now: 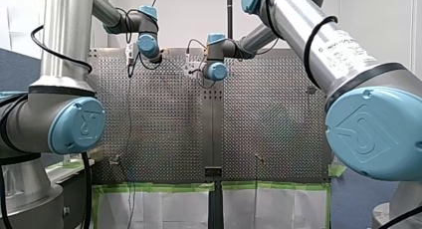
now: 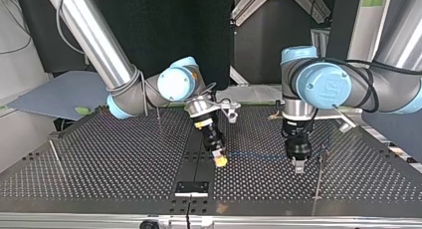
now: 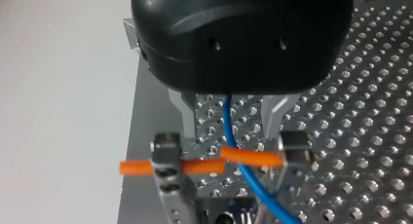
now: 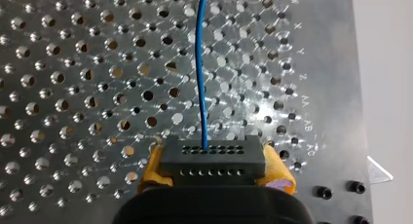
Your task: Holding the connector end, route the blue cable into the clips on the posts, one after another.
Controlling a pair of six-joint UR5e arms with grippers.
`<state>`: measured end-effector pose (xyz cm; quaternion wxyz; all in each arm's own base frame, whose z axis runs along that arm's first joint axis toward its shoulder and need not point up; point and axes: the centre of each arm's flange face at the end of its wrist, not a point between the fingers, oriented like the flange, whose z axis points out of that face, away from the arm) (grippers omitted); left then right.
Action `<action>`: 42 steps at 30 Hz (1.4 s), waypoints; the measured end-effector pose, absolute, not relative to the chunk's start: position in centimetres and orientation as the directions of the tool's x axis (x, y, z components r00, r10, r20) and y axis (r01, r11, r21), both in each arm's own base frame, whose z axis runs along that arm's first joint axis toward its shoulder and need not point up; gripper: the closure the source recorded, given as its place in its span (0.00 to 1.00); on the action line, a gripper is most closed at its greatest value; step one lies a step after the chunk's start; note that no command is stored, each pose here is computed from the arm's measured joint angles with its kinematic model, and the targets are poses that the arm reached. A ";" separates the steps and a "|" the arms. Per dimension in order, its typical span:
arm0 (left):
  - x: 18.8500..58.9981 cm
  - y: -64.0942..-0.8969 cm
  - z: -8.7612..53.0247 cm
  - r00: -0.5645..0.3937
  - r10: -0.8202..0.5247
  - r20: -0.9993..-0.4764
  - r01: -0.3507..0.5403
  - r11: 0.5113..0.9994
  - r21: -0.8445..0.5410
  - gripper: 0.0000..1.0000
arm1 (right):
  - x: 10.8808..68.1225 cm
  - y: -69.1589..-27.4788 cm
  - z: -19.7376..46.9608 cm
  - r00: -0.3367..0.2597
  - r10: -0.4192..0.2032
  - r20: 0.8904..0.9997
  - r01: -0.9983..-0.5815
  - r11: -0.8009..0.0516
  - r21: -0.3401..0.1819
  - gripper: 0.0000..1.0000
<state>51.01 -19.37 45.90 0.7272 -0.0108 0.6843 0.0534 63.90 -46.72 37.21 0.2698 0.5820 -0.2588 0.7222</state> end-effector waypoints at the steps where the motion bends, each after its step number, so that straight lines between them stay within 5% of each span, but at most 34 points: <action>1: 51.0 -19.4 45.9 0.058 0.063 -0.996 -0.092 0.994 0.057 0.35 | 63.8 -46.8 37.2 -0.174 0.086 0.981 -0.692 -0.719 -0.060 1.00; 26: 51.2 -20.5 44.4 0.027 0.074 -0.997 -0.115 0.991 0.070 0.42 | 63.4 -46.2 36.8 -0.106 0.067 0.992 -0.700 -0.713 -0.027 1.00; 32: 51.2 -20.6 44.4 0.029 0.073 -0.997 -0.117 0.991 0.069 0.53 | 63.4 -46.2 36.8 -0.107 0.067 0.992 -0.700 -0.713 -0.027 1.00; 37: 51.2 -20.6 44.4 0.029 0.075 -0.997 -0.116 0.991 0.071 0.89 | 63.4 -46.2 36.8 -0.107 0.066 0.992 -0.700 -0.713 -0.028 1.00; 42: 51.1 -20.7 44.4 0.029 0.077 -0.997 -0.115 0.991 0.073 1.00 | 63.5 -46.2 36.7 -0.107 0.066 0.992 -0.700 -0.714 -0.028 1.00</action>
